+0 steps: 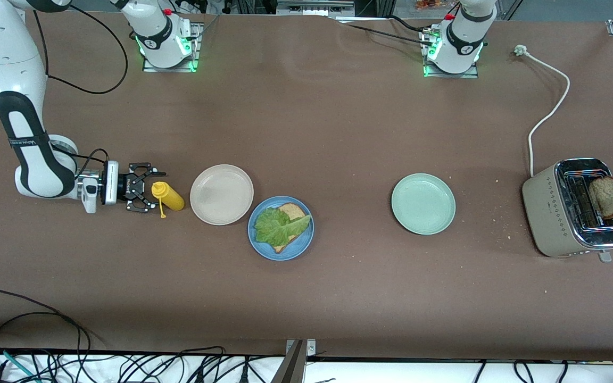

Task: Make sandwich in blue plate with both arms
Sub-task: 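Grasp the yellow bottle with the right gripper while the left gripper descends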

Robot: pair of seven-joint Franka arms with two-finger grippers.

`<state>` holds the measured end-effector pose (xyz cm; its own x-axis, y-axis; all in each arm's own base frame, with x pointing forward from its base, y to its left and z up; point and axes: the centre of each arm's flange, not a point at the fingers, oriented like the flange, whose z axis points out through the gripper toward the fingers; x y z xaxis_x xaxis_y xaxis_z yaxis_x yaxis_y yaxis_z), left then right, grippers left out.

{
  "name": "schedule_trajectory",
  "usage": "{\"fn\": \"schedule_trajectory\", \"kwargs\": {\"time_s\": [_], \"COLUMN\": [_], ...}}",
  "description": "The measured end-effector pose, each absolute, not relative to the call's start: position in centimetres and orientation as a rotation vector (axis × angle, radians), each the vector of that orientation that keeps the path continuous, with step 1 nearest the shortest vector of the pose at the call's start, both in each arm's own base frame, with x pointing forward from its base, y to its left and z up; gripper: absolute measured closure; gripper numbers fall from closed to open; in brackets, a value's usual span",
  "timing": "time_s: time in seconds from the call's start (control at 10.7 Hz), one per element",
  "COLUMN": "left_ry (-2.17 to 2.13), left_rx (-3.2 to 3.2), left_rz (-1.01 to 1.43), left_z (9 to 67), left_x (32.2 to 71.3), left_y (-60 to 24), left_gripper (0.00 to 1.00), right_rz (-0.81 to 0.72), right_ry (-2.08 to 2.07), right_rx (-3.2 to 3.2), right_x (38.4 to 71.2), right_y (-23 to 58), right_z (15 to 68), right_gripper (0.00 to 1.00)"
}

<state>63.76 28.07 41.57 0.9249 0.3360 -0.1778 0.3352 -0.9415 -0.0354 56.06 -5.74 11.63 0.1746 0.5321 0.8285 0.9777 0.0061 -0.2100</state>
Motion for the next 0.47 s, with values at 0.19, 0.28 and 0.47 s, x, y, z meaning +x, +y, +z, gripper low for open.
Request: {"fn": "schedule_trajectory", "kwargs": {"time_s": [0.19,0.28,0.47], "left_ry": [-0.554,-0.56,-0.567], "left_rx": [-3.08,-3.08,-3.082], "left_rz": [0.309,0.32,0.346], "left_z": [40.4,40.0,38.9], "left_x": [63.5,63.4,63.2], "left_y": [28.9,29.1,29.4], "left_gripper": [0.0,0.0,0.01], "right_rz": [-0.695,-0.699,-0.71], "right_ry": [-1.467,-1.468,-1.474], "right_rx": [-1.639,-1.642,-1.651], "right_x": [56.2,56.3,56.6], "right_y": [-5.5,-5.3,-4.5], "right_z": [11.6,11.6,11.5], "right_gripper": [0.0,0.0,0.0]}}
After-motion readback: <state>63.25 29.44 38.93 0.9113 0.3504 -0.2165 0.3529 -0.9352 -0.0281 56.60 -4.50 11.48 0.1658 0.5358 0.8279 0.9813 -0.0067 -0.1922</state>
